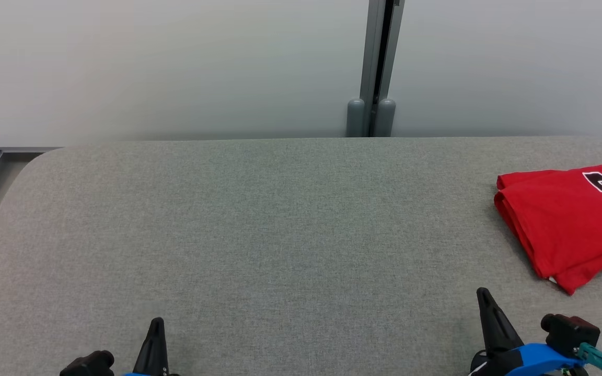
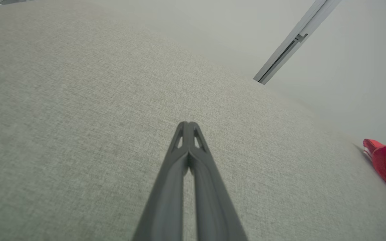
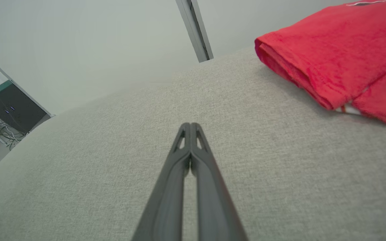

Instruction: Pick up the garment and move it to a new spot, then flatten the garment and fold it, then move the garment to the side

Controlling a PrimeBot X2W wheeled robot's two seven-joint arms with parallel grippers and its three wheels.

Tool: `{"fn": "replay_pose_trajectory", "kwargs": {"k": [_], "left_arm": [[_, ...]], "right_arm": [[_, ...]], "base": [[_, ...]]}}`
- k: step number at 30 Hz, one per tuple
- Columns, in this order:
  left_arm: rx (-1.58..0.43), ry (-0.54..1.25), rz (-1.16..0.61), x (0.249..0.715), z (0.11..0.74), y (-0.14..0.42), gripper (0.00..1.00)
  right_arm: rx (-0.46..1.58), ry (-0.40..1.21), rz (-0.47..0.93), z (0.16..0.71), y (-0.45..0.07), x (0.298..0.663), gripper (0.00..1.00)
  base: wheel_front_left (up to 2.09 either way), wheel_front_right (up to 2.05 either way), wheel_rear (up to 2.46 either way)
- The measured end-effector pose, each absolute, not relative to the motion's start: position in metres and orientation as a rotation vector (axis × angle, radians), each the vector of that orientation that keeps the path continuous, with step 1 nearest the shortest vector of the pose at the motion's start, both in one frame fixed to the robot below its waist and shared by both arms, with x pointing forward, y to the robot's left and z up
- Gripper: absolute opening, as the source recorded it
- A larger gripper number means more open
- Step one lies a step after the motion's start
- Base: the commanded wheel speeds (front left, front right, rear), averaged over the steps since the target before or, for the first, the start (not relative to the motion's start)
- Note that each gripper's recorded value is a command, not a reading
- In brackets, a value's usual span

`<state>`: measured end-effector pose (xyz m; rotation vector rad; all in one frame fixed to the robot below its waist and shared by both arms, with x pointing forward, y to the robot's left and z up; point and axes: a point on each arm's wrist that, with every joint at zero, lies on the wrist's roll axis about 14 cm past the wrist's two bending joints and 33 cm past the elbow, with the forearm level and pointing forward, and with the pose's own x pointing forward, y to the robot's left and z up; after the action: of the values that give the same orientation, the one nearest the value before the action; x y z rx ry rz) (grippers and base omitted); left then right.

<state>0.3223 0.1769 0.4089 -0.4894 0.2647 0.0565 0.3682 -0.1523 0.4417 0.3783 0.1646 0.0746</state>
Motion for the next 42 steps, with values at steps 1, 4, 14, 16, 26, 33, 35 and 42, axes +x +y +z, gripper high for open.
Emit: {"fn": "replay_pose_trajectory", "kwargs": {"k": [1,4,14,16,26,33,35,42], "left_arm": [[-0.504,0.263,0.061,0.323,0.410,0.177,0.00],[-0.551,0.260,0.077,0.325,0.411,0.180,0.00],[-0.692,0.239,0.106,0.335,0.420,0.185,0.00],[-0.718,0.235,0.116,0.335,0.421,0.188,0.00],[-0.846,0.209,0.126,0.344,0.431,0.191,0.00],[-0.928,0.195,0.127,0.350,0.437,0.191,0.00],[-0.951,0.187,0.126,0.352,0.440,0.192,0.00],[-1.025,0.173,0.130,0.355,0.445,0.194,0.00]], "right_arm": [[0.394,0.165,0.070,0.442,-0.153,0.369,0.00],[0.446,0.164,0.053,0.444,-0.156,0.370,0.00],[0.600,0.163,0.008,0.448,-0.164,0.372,0.00],[0.631,0.161,0.001,0.449,-0.166,0.372,0.00],[0.768,0.156,-0.029,0.452,-0.172,0.374,0.00],[0.859,0.147,-0.041,0.457,-0.175,0.376,0.00],[0.884,0.143,-0.044,0.458,-0.176,0.377,0.00],[0.964,0.135,-0.052,0.462,-0.179,0.378,0.00]], "base": [[0.00,0.00,0.00],[0.00,0.00,0.00],[0.00,0.00,0.00],[0.00,0.00,0.00],[0.00,0.00,0.00],[0.00,0.00,0.00],[0.00,0.00,0.00],[0.00,0.00,0.00]]}}
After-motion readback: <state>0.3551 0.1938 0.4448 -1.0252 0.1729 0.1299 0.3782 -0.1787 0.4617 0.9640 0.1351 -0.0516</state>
